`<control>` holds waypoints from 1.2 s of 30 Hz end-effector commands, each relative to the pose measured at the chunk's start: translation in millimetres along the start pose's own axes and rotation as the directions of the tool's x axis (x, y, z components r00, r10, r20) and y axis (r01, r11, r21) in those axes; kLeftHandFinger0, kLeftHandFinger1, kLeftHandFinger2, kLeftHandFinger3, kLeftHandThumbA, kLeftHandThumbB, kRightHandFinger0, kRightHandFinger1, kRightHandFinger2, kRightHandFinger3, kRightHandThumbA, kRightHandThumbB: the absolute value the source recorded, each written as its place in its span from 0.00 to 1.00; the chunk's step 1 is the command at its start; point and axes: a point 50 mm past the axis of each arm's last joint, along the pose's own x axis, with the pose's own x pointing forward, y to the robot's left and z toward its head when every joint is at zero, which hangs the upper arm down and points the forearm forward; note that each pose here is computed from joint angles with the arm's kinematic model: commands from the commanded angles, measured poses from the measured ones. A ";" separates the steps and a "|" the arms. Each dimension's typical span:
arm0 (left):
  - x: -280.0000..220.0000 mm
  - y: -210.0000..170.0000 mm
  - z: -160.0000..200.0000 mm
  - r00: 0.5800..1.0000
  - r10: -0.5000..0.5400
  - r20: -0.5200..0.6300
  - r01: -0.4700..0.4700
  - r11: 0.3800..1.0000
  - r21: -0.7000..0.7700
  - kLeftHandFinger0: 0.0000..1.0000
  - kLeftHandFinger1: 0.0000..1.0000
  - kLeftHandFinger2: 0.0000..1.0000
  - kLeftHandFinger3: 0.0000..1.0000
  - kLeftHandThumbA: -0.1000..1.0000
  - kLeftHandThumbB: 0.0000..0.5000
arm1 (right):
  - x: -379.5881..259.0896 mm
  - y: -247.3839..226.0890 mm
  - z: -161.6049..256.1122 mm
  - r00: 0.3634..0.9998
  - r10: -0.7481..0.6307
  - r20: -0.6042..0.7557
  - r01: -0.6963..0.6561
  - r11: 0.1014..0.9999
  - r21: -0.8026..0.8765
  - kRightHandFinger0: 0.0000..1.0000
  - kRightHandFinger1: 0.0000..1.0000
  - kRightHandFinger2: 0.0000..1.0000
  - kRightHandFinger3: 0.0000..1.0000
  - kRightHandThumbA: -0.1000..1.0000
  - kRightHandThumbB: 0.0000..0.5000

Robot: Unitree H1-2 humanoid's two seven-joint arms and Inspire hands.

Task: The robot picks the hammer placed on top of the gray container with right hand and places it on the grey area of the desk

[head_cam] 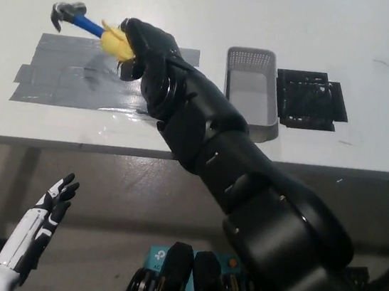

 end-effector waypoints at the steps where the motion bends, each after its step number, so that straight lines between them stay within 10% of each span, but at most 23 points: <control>1: 2.8 5.2 12.5 0.999 -0.033 0.040 0.032 0.999 0.042 1.00 1.00 1.00 1.00 1.00 0.72 | -0.4 -21.3 26.7 0.997 0.008 0.081 -0.006 1.000 -0.031 1.00 1.00 1.00 1.00 0.70 0.86; 5: 3.7 4.4 14.2 0.998 -0.036 0.049 0.034 0.998 0.053 1.00 1.00 1.00 1.00 1.00 0.69 | 0.4 -24.9 19.5 0.997 0.021 0.071 -0.017 0.998 -0.060 1.00 1.00 1.00 1.00 0.84 0.99; 22: 16.2 1.6 21.0 0.996 -0.055 0.068 0.052 0.997 0.050 1.00 1.00 1.00 1.00 1.00 0.69 | -7.1 -129.9 37.1 0.958 -0.178 0.226 0.178 0.984 0.018 1.00 1.00 1.00 1.00 1.00 1.00; 30: 33.2 5.7 26.3 0.994 -0.032 0.108 0.025 0.998 0.060 1.00 1.00 1.00 1.00 1.00 0.63 | -70.1 -265.5 44.2 0.733 -0.487 0.475 0.481 0.865 0.144 1.00 1.00 1.00 1.00 0.76 0.98; 36: 38.8 10.5 18.5 0.994 0.012 0.106 -0.013 1.000 0.012 1.00 1.00 1.00 1.00 1.00 0.64 | -186.7 -282.4 -18.2 0.533 -0.638 0.555 0.581 0.753 0.309 1.00 1.00 1.00 1.00 0.63 0.72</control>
